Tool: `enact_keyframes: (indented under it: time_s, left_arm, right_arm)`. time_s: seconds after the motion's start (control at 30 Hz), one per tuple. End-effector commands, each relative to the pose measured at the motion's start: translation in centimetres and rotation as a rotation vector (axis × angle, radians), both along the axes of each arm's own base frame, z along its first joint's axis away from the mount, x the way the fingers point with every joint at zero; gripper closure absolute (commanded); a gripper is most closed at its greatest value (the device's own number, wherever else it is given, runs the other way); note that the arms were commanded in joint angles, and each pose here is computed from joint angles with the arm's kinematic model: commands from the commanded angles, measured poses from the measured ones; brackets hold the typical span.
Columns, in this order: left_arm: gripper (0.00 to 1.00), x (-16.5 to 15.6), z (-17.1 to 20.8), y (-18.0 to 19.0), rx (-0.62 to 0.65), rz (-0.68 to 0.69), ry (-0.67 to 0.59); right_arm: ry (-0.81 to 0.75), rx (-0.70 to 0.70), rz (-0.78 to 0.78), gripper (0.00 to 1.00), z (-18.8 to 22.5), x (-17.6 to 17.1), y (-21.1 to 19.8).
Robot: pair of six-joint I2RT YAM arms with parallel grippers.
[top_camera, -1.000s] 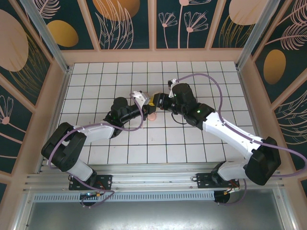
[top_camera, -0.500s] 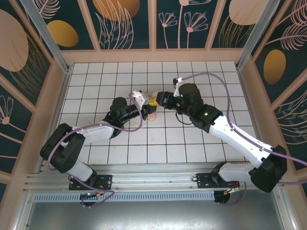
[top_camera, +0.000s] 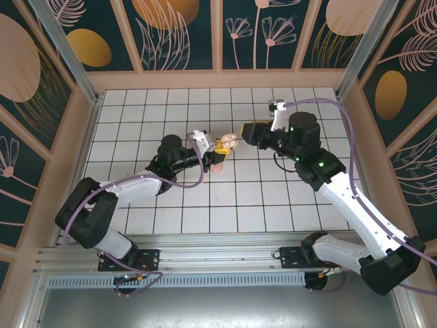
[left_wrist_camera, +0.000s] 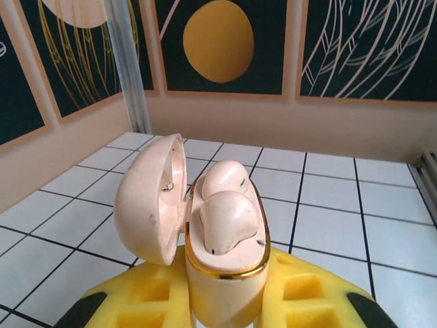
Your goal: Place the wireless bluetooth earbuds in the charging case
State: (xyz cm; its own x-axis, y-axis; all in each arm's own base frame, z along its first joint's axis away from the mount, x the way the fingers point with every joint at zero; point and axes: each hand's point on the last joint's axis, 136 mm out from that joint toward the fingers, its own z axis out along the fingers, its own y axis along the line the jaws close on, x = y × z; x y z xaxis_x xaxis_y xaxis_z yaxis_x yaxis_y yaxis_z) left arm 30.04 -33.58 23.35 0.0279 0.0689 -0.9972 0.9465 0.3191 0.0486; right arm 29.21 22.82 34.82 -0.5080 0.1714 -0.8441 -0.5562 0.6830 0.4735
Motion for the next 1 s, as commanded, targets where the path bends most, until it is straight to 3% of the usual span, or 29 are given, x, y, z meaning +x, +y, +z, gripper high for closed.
enact_keyframes:
  time_s: [0.0,0.37,0.53,0.67,0.97]
  left_arm:
    - [0.97,-1.0,1.4,-0.3,0.028,-0.055,-0.079]
    - [0.96,-2.1,0.7,-0.3,0.095,-0.110,-0.108]
    - [0.96,-2.2,0.5,-0.3,0.126,-0.120,-0.128]
    - [0.96,-2.2,0.2,-0.2,0.150,-0.124,-0.137]
    - [0.96,-2.2,0.4,-0.3,0.156,-0.132,-0.151]
  right_arm:
    - [-0.144,-0.115,0.115,0.44,1.9,-0.9,-0.3]
    - [-0.471,-0.479,0.399,0.40,0.0,-3.0,0.3]
    - [-0.518,-0.676,0.588,0.38,-2.7,-3.4,0.5]
    - [-0.601,-0.802,0.651,0.31,-3.7,-3.2,0.9]
    - [-0.587,-0.931,0.811,0.29,-7.2,-2.7,3.2]
